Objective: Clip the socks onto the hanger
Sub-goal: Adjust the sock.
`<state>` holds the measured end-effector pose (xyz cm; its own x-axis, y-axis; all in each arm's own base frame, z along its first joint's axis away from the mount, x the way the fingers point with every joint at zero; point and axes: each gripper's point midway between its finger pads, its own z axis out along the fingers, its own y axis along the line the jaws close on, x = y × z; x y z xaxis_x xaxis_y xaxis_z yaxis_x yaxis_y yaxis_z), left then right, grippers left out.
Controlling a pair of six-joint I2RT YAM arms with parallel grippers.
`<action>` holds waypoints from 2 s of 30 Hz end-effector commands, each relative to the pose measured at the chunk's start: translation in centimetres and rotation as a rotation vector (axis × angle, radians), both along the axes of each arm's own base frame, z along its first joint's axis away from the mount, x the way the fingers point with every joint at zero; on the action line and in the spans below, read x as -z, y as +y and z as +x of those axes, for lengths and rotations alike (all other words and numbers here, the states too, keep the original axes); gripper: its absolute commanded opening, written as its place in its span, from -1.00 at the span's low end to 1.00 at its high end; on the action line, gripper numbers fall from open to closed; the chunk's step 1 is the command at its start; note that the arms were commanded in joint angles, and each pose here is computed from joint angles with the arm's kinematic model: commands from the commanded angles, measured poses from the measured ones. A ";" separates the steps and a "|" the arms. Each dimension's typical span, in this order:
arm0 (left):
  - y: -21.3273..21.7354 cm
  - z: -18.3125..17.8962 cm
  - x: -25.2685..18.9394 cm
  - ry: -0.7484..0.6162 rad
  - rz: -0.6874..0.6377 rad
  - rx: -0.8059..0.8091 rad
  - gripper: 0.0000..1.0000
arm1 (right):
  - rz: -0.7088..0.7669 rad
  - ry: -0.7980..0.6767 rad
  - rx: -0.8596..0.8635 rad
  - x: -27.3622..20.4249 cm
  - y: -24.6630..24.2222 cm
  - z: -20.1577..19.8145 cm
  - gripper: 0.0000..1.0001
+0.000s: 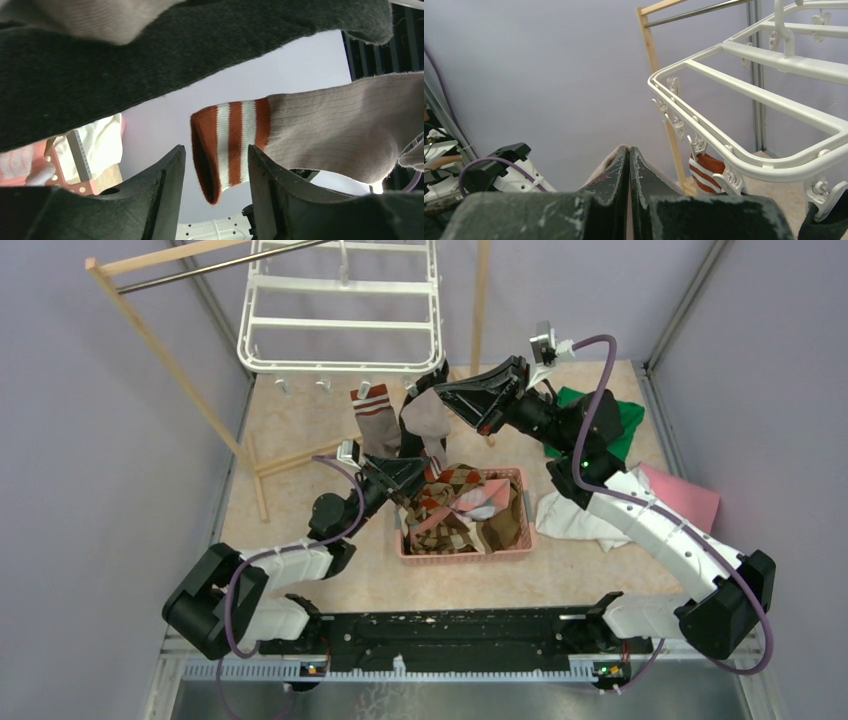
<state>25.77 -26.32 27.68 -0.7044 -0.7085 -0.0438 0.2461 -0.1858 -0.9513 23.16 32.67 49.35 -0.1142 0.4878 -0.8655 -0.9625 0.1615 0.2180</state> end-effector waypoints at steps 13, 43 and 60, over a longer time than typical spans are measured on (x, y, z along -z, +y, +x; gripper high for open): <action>2.3 -2.6 -3.3 -0.300 0.091 -0.098 -1.00 | -0.098 -0.093 0.115 1.1 -2.5 0.0 -1.00; 3.0 -5.8 -7.4 -1.564 1.363 0.327 -1.00 | -0.401 -0.615 -0.315 13.8 0.5 -5.0 0.47; 1.0 -4.6 -9.9 -1.657 1.295 0.322 -1.00 | -0.388 -0.507 -0.237 11.9 2.3 -2.7 -0.10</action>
<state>21.49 -24.75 35.23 0.3495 0.3933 -0.8504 0.9129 0.0616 0.4036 19.56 34.71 35.23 0.2507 0.1316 -0.9591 -0.9510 -0.1515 -0.2694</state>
